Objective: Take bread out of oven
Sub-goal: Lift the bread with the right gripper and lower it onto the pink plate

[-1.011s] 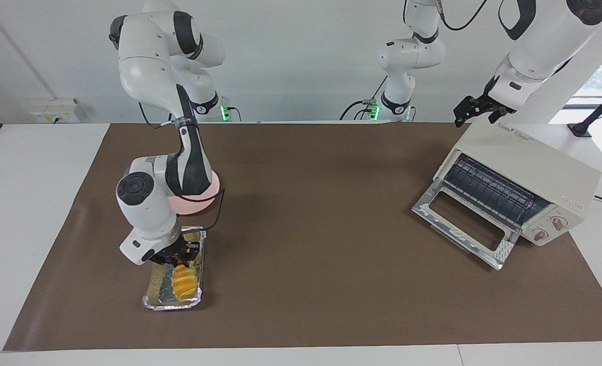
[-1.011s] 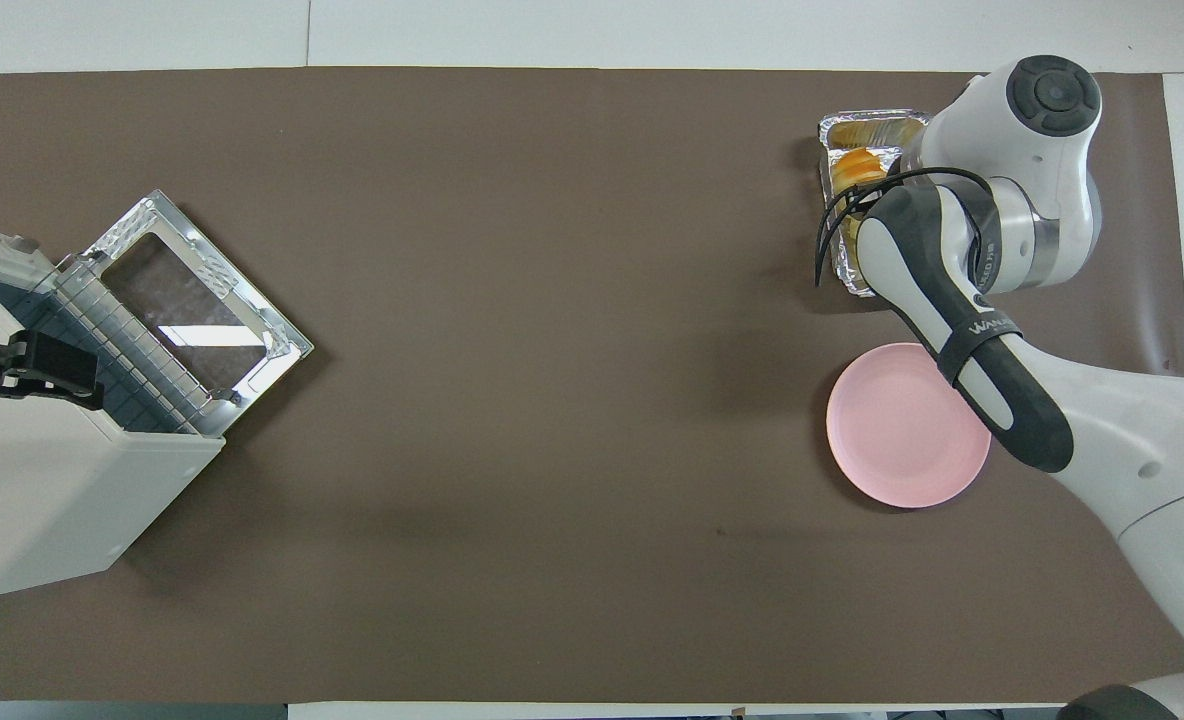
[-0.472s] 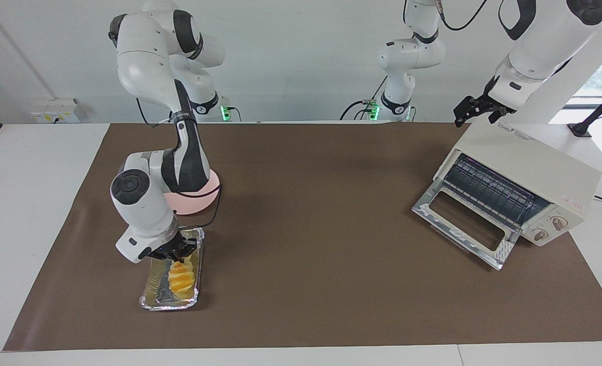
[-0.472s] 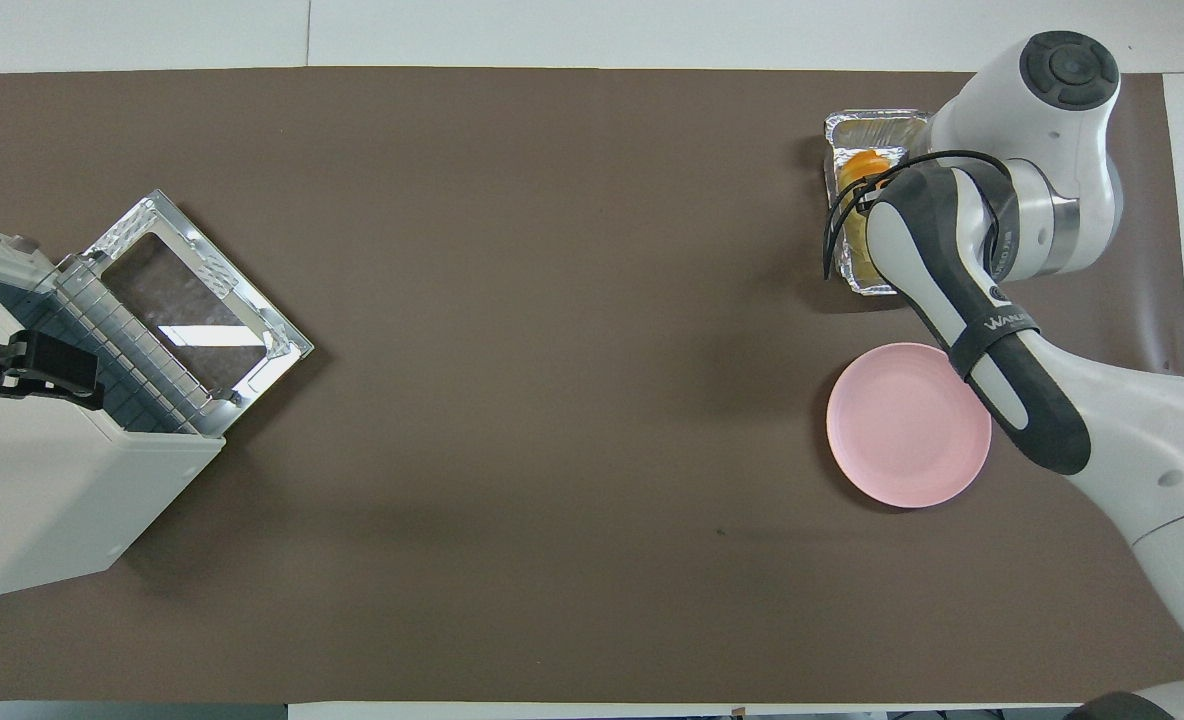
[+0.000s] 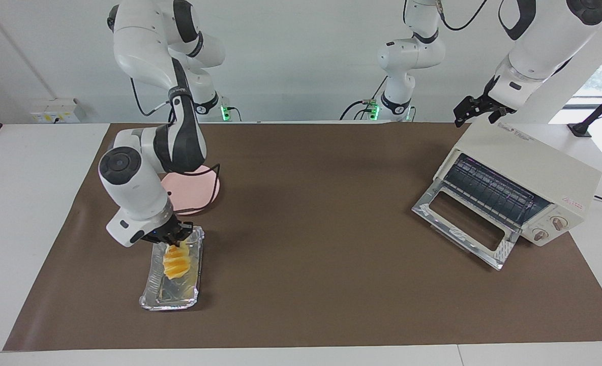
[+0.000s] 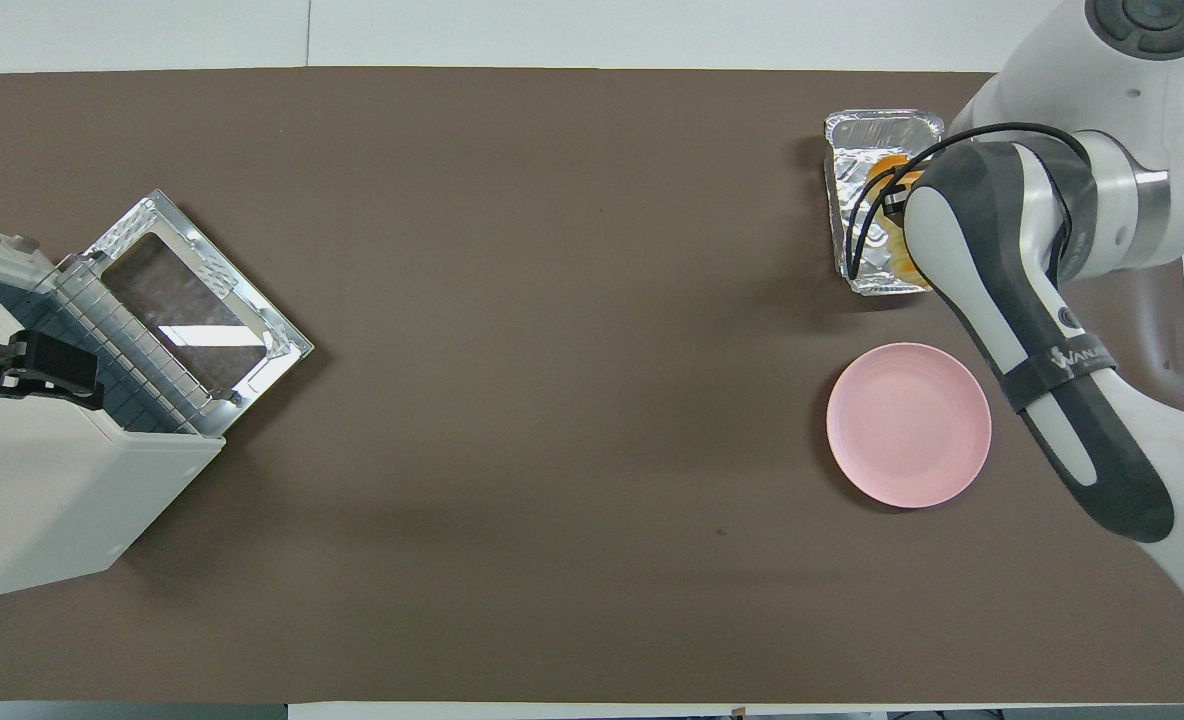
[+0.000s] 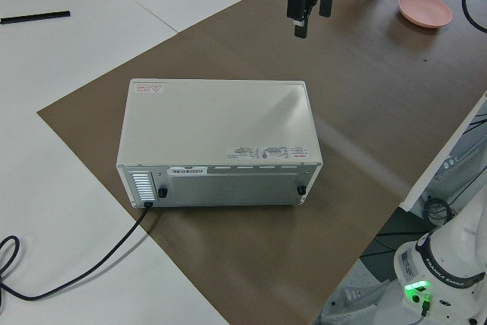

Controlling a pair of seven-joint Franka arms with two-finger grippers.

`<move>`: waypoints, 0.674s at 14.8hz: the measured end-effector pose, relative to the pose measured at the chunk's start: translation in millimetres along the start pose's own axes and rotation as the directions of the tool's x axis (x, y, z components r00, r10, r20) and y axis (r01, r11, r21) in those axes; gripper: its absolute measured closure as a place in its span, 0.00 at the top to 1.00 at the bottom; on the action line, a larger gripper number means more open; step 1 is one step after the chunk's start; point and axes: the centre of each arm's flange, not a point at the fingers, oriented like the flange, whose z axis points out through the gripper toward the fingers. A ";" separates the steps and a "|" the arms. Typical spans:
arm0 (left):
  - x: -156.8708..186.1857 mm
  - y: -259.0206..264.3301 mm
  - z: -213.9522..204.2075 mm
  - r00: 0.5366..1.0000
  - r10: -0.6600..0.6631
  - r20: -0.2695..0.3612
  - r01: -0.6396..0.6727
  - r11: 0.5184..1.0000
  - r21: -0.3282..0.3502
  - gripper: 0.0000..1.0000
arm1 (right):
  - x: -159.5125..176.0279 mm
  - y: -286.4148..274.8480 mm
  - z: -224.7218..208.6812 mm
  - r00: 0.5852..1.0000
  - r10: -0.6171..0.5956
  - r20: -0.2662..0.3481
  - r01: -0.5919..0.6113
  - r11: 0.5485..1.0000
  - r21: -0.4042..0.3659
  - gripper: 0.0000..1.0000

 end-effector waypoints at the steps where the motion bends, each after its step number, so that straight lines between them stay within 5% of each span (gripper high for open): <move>1: 0.0 0.0 0.0 1.000 0.000 0.000 0.000 1.000 0.000 1.00 | -12.0 -2.7 -6.7 1.000 0.007 0.006 -0.006 1.000 -0.002 0.09; 6: 0.0 0.0 0.0 1.000 0.000 0.000 0.000 1.000 0.000 1.00 | -100.1 -9.5 -0.6 1.000 0.008 0.012 -0.008 1.000 -0.009 0.09; 10: 0.0 0.0 0.0 1.000 0.000 0.000 0.000 1.000 0.000 1.00 | -180.3 -11.1 34.5 0.999 0.004 -0.048 -0.005 1.000 -0.010 0.09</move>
